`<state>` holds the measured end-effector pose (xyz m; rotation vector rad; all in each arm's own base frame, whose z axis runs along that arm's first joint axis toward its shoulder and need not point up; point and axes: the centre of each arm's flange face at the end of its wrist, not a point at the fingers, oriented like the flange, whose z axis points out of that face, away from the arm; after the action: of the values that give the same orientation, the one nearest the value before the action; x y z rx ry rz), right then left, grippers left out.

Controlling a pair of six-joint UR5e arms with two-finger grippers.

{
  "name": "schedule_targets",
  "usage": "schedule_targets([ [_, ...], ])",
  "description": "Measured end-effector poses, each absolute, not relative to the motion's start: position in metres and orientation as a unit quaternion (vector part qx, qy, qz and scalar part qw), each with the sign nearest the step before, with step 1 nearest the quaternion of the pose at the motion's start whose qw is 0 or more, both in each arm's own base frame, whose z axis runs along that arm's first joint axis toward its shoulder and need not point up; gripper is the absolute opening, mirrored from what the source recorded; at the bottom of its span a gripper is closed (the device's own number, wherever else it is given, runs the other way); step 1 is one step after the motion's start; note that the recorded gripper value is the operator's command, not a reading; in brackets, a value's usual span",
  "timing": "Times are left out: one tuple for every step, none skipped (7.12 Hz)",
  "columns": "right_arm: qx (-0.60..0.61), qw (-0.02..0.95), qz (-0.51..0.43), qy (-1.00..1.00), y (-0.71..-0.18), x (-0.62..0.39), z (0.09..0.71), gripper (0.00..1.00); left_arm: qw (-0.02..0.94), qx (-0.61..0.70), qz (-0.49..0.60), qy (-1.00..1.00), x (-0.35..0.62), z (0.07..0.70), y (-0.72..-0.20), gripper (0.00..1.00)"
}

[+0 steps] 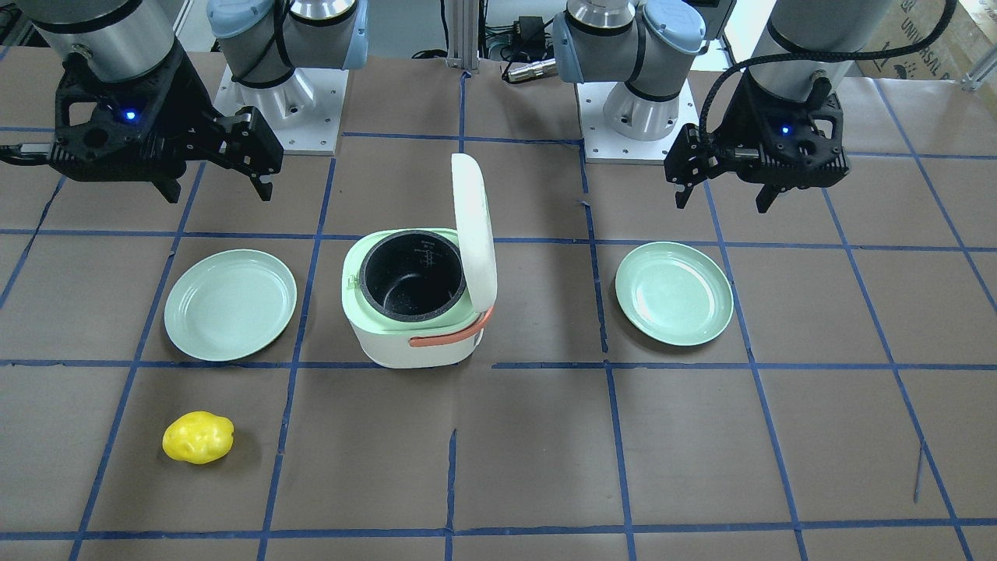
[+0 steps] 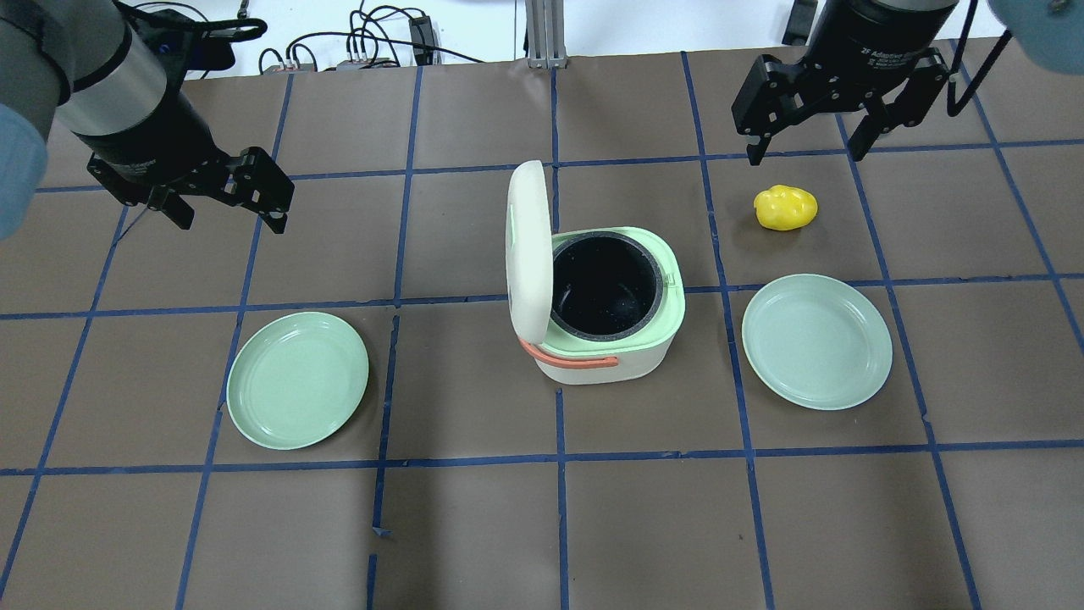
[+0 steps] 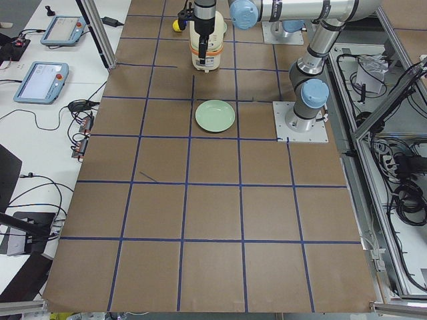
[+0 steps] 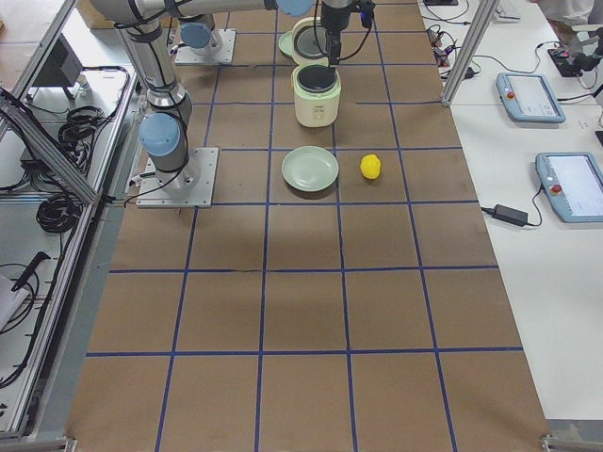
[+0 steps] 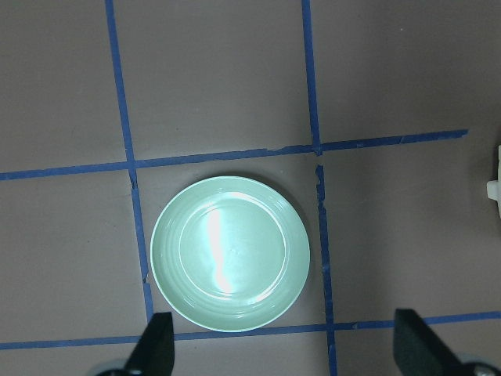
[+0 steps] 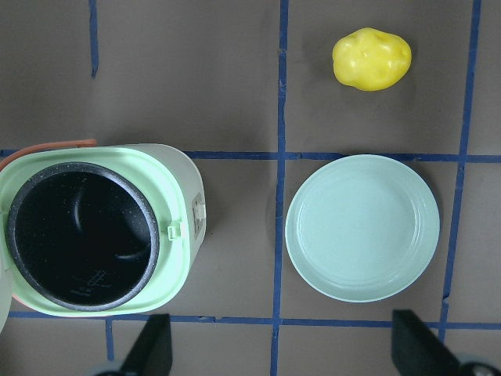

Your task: Press rice cooker button

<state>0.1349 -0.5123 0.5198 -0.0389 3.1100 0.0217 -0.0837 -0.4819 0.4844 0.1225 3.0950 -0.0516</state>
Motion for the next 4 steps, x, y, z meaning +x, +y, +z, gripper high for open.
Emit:
schedule_targets([
  [-0.013, 0.016, 0.008, 1.0, -0.512, 0.135, 0.5201, 1.0, 0.022, 0.039, -0.017, 0.999, -0.0835, 0.4844, -0.4819, 1.0],
  [-0.013, 0.016, 0.008, 1.0, -0.5117, 0.135, 0.5207, 1.0, 0.022, 0.039, -0.017, 0.999, -0.0833, 0.4844, -0.482, 1.0],
  [-0.013, 0.016, 0.008, 1.0, -0.5111, 0.1351, 0.5214, 1.0, 0.022, 0.039, -0.017, 0.999, -0.0833, 0.4844, -0.482, 1.0],
  [-0.012, 0.016, 0.008, 1.0, -0.5109, 0.1351, 0.5211, 1.0, 0.022, 0.039, -0.017, 0.999, -0.0834, 0.4844, -0.4819, 1.0],
])
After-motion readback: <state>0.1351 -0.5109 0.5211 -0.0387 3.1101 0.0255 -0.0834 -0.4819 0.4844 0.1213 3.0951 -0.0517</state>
